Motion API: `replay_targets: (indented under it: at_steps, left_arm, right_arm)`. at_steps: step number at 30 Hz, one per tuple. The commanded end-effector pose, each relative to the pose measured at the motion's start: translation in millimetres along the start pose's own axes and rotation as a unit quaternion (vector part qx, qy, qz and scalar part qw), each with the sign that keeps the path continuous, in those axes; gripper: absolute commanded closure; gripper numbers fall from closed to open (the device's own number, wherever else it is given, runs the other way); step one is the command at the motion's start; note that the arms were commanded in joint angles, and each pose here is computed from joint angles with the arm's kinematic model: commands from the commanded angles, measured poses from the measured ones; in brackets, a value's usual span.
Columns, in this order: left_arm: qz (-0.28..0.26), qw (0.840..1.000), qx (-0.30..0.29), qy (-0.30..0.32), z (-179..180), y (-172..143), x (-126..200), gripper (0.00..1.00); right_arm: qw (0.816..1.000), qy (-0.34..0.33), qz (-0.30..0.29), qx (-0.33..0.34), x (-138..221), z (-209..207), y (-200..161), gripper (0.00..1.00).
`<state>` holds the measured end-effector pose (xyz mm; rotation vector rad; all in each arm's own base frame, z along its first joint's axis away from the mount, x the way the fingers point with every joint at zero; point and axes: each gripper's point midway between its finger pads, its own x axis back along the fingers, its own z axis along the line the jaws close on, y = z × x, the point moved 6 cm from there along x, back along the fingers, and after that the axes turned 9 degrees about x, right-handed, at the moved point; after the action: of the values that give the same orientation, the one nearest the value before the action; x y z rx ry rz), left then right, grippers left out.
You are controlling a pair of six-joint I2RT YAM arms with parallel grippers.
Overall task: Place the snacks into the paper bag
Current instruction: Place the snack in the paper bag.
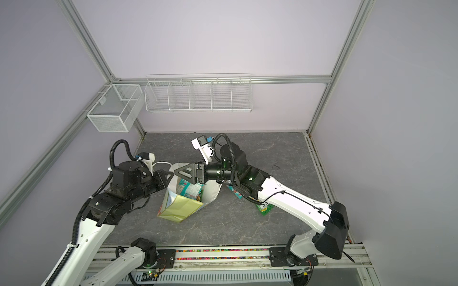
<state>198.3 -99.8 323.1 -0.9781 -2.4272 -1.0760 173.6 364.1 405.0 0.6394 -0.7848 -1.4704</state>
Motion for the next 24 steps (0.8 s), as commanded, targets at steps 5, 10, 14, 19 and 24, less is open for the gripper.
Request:
replay_targets:
  at_steps: [5, 10, 14, 19, 24]
  left_arm:
    - [-0.018, 1.0, -0.005, -0.021, -7.7, 5.3, 4.8, 1.0]
    - [-0.019, 1.0, -0.005, -0.023, -9.0, 6.5, 5.5, 1.0]
    - [-0.019, 1.0, -0.005, -0.023, -9.6, 6.8, 5.2, 1.0]
    - [-0.019, 1.0, -0.005, -0.024, -10.2, 7.4, 5.0, 1.0]
    - [-0.019, 1.0, -0.004, -0.022, -10.2, 7.8, 4.8, 1.0]
  right_arm:
    - [0.996, -0.075, -0.009, 0.04, 34.1, 4.0, 1.6, 0.31]
    - [0.991, -0.125, -0.009, 0.043, 50.9, -3.5, -2.9, 0.26]
    - [0.986, -0.164, -0.008, 0.039, 63.9, -13.3, -8.4, 0.19]
    - [0.978, -0.207, -0.005, 0.031, 80.1, -24.3, -15.4, 0.18]
    - [0.967, -0.255, -0.002, 0.025, 97.3, -35.8, -23.9, 0.16]
